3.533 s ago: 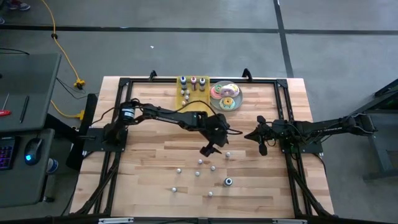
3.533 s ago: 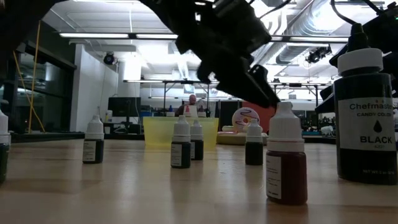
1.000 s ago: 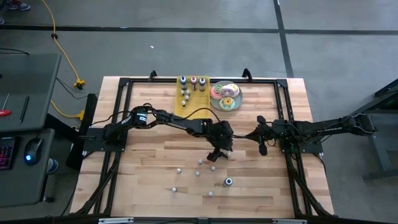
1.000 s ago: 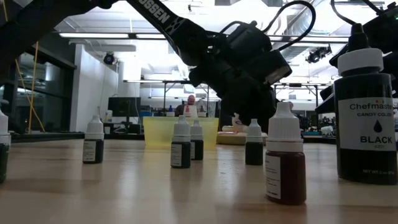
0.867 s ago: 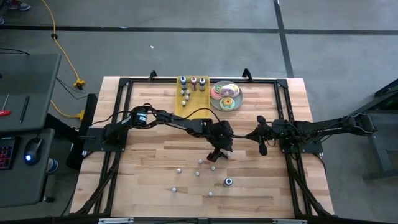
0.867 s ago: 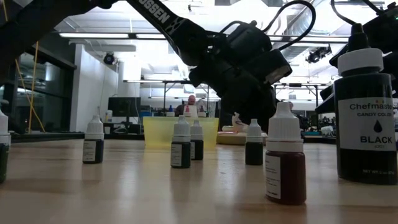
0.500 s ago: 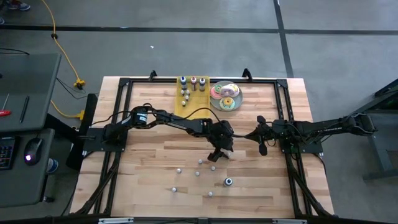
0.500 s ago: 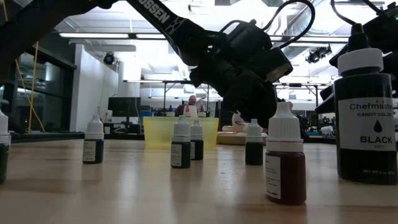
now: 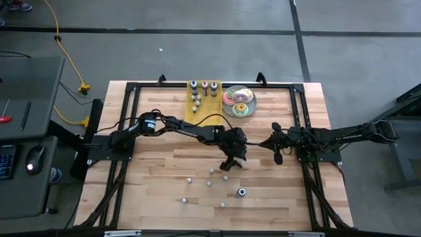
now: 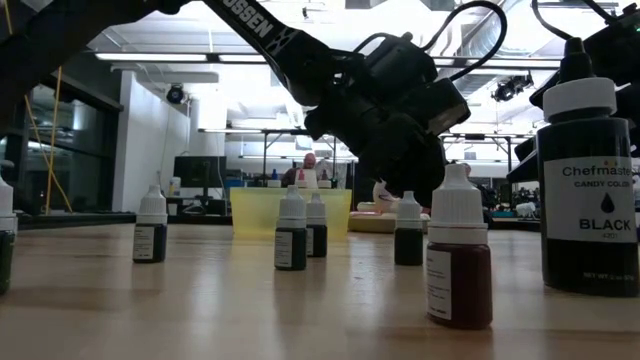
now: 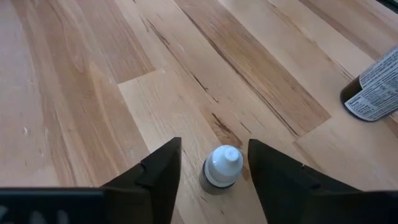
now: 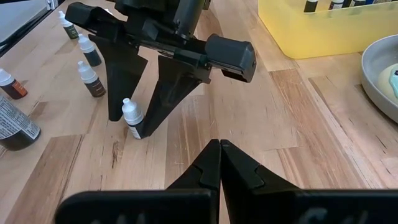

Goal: Pick & Place food coloring
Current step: Put the small black food coloring bottle into the bin

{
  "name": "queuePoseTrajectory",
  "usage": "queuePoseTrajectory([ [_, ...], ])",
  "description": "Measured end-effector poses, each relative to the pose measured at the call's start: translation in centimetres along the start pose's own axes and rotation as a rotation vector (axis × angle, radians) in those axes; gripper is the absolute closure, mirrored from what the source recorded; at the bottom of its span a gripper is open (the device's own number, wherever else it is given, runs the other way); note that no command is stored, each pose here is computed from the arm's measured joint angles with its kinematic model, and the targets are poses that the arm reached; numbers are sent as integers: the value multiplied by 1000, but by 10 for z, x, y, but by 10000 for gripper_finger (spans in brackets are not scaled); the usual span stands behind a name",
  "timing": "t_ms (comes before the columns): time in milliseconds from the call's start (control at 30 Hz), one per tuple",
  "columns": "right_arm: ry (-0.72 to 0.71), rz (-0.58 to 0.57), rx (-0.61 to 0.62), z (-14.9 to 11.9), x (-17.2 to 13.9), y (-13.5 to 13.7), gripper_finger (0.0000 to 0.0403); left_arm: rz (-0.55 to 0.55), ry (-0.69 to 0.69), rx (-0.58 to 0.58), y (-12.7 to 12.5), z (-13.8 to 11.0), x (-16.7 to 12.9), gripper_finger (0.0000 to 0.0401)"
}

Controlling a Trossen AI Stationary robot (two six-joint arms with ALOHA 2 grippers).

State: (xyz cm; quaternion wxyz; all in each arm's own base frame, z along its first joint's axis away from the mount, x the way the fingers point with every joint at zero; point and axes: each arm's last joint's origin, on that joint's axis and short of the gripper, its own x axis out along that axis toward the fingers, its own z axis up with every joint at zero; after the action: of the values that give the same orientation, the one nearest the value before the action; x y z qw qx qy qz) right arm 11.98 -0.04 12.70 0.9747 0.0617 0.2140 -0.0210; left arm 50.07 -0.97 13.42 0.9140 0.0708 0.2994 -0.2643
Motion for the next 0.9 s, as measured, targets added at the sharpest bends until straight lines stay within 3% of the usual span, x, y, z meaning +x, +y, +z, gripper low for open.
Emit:
queuePoseTrajectory([
  [433,0,0,0,0,0,0,402,-18,-7,-27,0,1,-1,351],
  [667,0,0,0,0,0,0,402,35,-11,-34,3,16,-21,350],
  [900,0,0,0,0,0,0,402,126,29,-148,7,37,-64,349],
])
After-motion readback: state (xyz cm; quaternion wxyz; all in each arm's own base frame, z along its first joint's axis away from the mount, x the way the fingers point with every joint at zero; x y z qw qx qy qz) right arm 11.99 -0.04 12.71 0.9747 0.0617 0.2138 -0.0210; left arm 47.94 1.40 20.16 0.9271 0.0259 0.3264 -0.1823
